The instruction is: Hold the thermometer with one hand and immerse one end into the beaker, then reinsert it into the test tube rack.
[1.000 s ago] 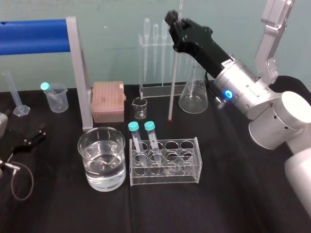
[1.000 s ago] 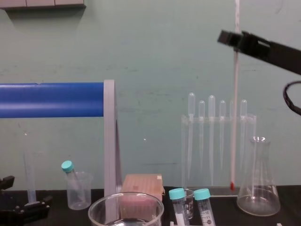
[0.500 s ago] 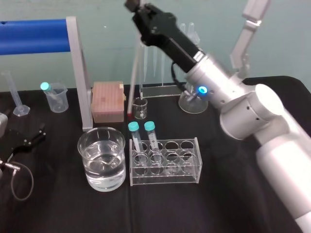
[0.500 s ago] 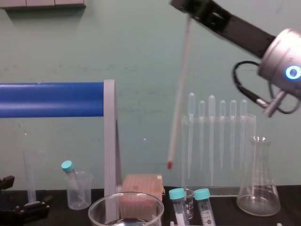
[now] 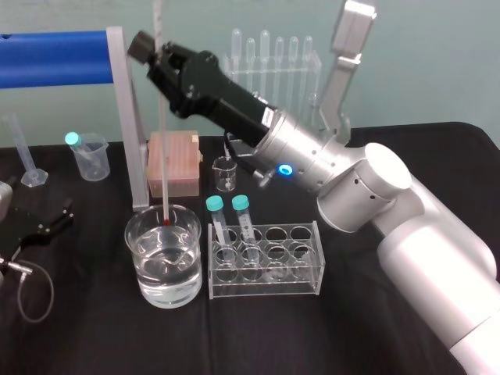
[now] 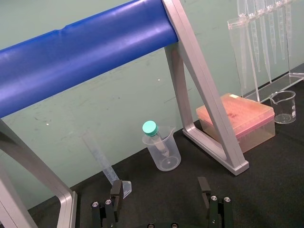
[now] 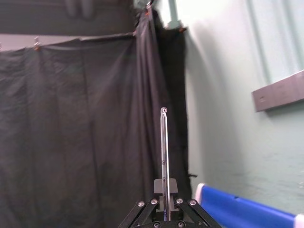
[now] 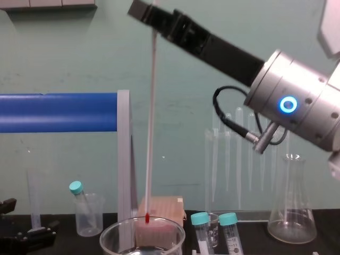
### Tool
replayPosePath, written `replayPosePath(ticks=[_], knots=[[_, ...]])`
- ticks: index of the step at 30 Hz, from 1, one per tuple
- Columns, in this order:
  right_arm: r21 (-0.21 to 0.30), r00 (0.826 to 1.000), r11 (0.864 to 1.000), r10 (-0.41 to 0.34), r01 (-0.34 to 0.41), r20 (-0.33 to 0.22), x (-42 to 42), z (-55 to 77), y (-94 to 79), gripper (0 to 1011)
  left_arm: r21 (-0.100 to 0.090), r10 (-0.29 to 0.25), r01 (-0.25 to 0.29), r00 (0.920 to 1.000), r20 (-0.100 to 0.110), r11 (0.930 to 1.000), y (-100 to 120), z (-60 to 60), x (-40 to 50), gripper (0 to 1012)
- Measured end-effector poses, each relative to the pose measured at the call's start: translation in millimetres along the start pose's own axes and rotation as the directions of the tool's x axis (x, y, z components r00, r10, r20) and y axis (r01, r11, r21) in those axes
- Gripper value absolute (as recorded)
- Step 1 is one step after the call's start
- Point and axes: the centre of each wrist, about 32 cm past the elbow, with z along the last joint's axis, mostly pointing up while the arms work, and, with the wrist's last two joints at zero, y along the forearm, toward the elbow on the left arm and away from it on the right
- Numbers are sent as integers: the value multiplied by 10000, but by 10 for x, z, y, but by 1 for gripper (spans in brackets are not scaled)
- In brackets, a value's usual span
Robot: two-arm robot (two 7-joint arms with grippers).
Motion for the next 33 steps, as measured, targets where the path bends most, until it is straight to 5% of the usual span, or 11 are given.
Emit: replayPosePath(ticks=[9,18,33], knots=[[-673,9952,9935,937,-917,268,149,-233,-31,55,0,0,0,10000,1,10000,0,0,0,1008],[-854,9964,9929,840,-832,60,263,-424,-66,55,1,0,0,10000,0,10000,0,0,0,1008],[-1242,9963,9885,850,-859,-130,282,-602,-100,56,0,0,0,10000,1,10000,0,0,0,1008]])
